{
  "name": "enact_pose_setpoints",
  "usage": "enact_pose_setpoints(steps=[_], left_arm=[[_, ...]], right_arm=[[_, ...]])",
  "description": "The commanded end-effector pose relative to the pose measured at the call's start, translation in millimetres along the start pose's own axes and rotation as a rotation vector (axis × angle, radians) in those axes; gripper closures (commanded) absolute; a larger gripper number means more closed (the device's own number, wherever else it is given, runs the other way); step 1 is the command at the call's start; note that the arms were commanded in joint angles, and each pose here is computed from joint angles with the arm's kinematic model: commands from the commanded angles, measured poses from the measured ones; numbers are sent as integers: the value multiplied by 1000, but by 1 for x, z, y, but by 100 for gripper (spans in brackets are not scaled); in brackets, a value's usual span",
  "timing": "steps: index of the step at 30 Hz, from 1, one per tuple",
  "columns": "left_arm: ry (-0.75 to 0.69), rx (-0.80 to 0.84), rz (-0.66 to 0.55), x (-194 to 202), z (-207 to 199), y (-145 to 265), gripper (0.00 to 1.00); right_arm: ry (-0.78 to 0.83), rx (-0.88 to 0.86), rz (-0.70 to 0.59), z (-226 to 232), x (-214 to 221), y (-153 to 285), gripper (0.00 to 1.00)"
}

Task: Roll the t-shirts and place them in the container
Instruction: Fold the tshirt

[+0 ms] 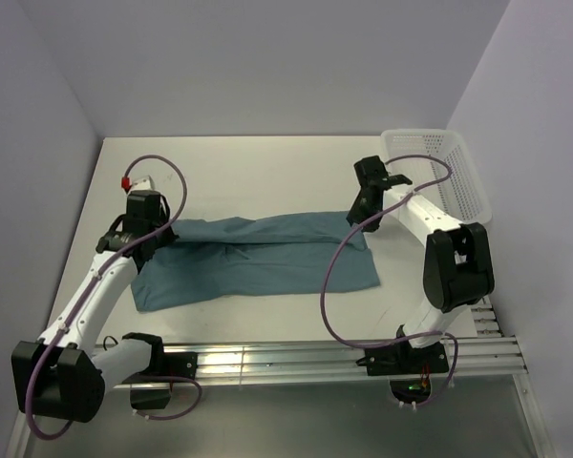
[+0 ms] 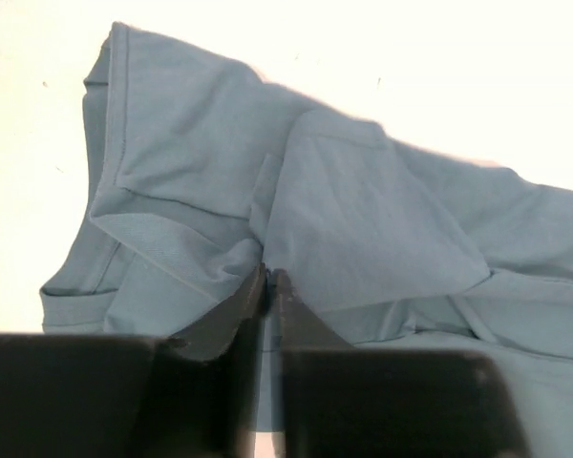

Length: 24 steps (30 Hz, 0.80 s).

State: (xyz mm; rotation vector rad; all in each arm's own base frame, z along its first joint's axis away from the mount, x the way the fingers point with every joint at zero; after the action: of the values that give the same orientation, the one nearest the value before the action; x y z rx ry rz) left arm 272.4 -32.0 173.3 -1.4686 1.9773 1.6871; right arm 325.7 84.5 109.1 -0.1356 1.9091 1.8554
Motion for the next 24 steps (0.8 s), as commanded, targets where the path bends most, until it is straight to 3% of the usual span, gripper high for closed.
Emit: enact_pose_setpoints(steps=[1,3,4,8,12,17,20,24], left_arm=[[4,9,1,-2,-5,-2,73],[-11,39,53,6,-9,-5,64],[-23,40,85,12,-10,-10,51],[-33,43,124,18,-14,-14,32],[-23,51,49,6,-14,-10,27],[37,37,74,-8,-13,-30,27],[143,37,65,-33,-8,-45,25],[252,-31,85,-57,12,-71,26]], right_arm=[[32,-146,-108,28,-33,21,57],[38,-214,-110,44,-39,19,59],[36,-217,-105,46,-41,17,59],[49,-282,-82,70,-44,12,61],[91,-379,-71,103,-43,12,65],[142,-442,-43,141,-37,2,69],[145,-434,-5,145,-36,-13,65],[135,-347,39,135,-35,-38,68]])
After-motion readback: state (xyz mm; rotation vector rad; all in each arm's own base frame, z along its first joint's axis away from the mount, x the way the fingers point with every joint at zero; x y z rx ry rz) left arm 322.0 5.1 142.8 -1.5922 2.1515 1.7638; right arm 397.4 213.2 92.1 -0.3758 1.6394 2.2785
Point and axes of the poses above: each gripper's point midway between its finger pads, its own y axis back along the fingers, its own z axis along the line the jaws close on, x = y × z, the point moved 4 cm from there along y, back along the fingers, and after that the axes turned 15 degrees about y, right-handed, at the moved point
